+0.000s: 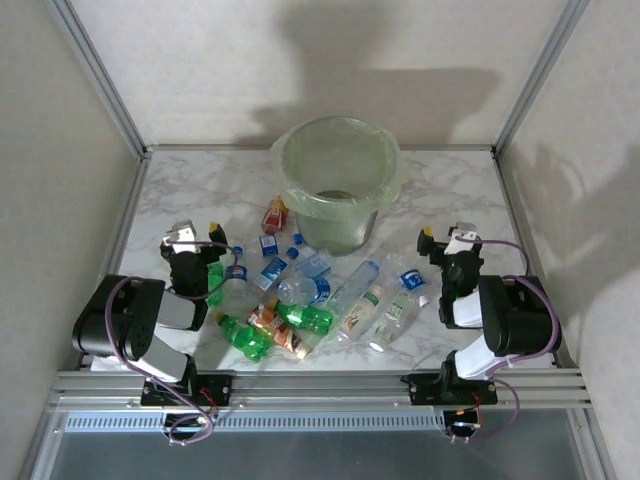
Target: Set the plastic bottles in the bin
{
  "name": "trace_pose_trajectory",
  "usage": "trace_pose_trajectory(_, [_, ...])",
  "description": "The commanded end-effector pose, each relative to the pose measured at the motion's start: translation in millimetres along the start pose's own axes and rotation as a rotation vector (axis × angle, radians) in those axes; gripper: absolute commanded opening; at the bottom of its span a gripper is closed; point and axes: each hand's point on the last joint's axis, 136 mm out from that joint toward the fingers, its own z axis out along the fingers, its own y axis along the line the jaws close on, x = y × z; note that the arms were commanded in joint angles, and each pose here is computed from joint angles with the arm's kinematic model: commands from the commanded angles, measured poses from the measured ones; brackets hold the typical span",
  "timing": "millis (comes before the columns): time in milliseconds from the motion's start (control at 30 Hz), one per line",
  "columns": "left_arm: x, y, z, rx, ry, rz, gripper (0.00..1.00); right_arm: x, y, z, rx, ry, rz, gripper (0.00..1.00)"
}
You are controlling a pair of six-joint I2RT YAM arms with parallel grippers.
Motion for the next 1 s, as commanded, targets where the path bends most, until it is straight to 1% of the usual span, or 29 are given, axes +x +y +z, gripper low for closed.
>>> trace_pose_trajectory(0, [-8,-1,3,0.006,-0.025,0.002,0.99,-9,2,3,-0.011,-0.029,-0.012,0.99])
trace_pose_trajectory(833, [-8,-2,4,0.007,-0.023,0.000,0.99,-10,0,3,-0.004,-0.032,-0.011,0.99])
trace_pose_trajectory(900, [-9,-2,4,0.006,-0.024,0.000,0.99,-21,-14,5,0.090,-0.034,0.017,0.99])
trace_pose_trajectory(933, [-15,1,4,-0.026,-0.047,-0.001,0.99,-36,-22,11,0.154,-0.020,0.034,0.99])
trace_pose_trajectory(967, [-21,5,6,-0.095,-0.034,0.009,0.99,-51,-28,16,0.200,0.016,0.060,0.99])
